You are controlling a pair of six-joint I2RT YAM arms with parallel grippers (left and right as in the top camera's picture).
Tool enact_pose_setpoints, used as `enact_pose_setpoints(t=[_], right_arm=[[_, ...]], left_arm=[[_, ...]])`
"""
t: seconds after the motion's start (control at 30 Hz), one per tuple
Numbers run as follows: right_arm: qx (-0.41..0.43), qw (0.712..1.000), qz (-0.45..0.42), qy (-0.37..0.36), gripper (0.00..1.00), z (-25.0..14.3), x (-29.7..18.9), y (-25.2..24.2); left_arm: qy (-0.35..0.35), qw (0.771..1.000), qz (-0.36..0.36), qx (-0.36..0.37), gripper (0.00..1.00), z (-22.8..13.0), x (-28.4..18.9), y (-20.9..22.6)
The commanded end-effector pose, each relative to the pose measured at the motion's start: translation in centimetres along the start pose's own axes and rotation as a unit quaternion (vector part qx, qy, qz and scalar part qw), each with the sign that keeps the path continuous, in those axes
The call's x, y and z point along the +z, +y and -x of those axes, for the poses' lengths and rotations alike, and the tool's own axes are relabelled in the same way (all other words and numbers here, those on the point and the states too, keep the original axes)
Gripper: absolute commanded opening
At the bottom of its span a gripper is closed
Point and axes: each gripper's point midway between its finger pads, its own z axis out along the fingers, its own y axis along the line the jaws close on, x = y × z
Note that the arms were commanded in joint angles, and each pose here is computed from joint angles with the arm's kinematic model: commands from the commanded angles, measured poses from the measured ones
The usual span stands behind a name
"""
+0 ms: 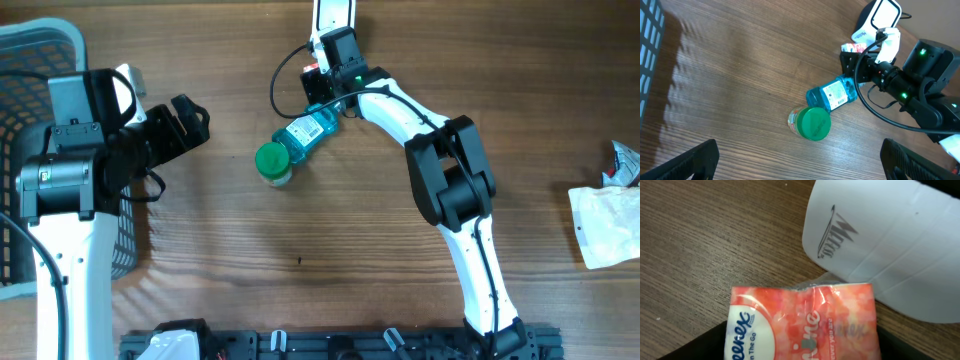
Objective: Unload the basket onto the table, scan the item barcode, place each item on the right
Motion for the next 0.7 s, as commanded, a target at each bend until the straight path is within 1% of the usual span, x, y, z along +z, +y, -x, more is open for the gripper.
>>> enact_pose_setpoints(t=[0.0, 0.13, 0.2, 0.33, 0.5, 0.67], right_arm=[[0.003, 1.000, -0.004, -0.002, 0.81, -0.2, 0.9, 0.0], [0.015, 1.000, -0.009, -0.013, 0.76, 0.3, 0.9, -0.2], [0.025, 0.999, -0.016, -0.019, 0.75, 0.7, 0.8, -0.4], [0.025, 0.999, -0.016, -0.028, 0.65, 2.1, 0.2, -0.4], [0.024, 0.998, -0.016, -0.049, 0.65, 4.5, -1.6, -0.5], [0.024, 0.997, -0.017, -0.065, 0.65, 6.1, -3.1, -0.5]], left_arm=[[-0.010, 1.000, 0.001, 0.006, 1.00, 0.5, -0.5, 0.0], [-0.010, 1.000, 0.001, 0.005, 1.00, 0.5, -0.5, 0.0], [-0.010, 1.000, 0.001, 0.006, 1.00, 0.5, -0.5, 0.0], [-0.010, 1.000, 0.001, 0.006, 1.00, 0.5, -0.5, 0.0], [-0.010, 1.000, 0.001, 0.006, 1.00, 0.5, -0.5, 0.0], [-0.010, 1.000, 0.001, 0.006, 1.00, 0.5, -0.5, 0.0]])
